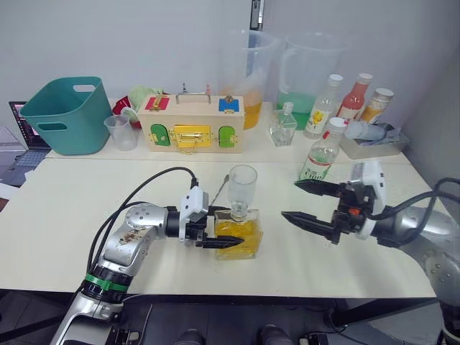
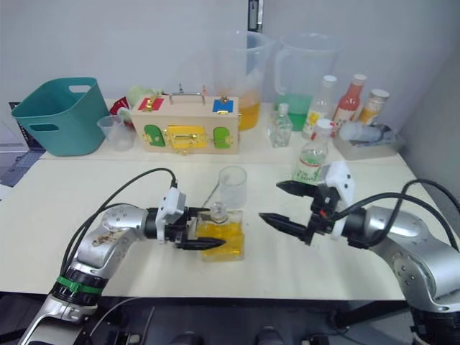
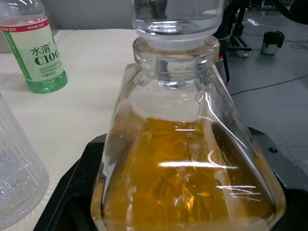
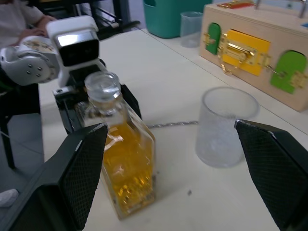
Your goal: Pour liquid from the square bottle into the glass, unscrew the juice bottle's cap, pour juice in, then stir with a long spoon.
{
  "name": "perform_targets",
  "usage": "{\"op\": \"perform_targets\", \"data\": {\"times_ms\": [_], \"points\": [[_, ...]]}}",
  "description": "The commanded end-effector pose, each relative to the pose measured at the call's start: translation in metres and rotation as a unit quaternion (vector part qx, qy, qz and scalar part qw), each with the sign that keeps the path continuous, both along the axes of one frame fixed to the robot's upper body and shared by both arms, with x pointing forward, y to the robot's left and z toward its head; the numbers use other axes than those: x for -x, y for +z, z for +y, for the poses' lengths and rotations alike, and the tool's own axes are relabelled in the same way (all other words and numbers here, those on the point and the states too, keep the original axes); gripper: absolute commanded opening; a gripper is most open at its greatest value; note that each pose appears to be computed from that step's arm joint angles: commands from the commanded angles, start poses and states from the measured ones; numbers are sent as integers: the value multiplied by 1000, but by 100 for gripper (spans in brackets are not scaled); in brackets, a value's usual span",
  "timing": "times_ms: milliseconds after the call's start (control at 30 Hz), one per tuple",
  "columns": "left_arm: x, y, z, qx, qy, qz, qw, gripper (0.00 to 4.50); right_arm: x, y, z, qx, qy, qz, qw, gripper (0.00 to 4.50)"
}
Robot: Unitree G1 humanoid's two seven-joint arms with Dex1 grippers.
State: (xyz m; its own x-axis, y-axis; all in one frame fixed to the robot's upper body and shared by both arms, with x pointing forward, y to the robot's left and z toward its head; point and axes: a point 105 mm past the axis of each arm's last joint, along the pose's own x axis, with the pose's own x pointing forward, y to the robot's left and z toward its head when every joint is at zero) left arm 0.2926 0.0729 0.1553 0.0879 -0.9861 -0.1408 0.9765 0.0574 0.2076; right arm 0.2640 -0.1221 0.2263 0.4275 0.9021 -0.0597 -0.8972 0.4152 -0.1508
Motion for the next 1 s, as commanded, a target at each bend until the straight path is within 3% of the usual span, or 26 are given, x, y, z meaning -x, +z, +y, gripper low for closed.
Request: {"op": "perform_targets", "data": {"times_ms": [33, 400, 500, 733, 1000], "points": [[2, 0, -3, -3, -3, -11, 1000, 281, 7, 8, 24, -6, 35, -11, 999, 450], [1, 0, -2, -4, 10, -1, 1000, 281, 4, 5, 73, 13, 100, -1, 995, 450], [1, -2, -1, -5, 12, -2, 1000, 281, 1, 0, 77, 24, 102, 1, 994, 366], [2, -1, -1, -5, 13, -6, 1000, 281, -3, -11, 80, 41, 107, 8, 993, 118], [3, -3, -1, -7, 10, -5, 1000, 281, 0, 7, 78, -1, 124, -18, 992, 112]]}}
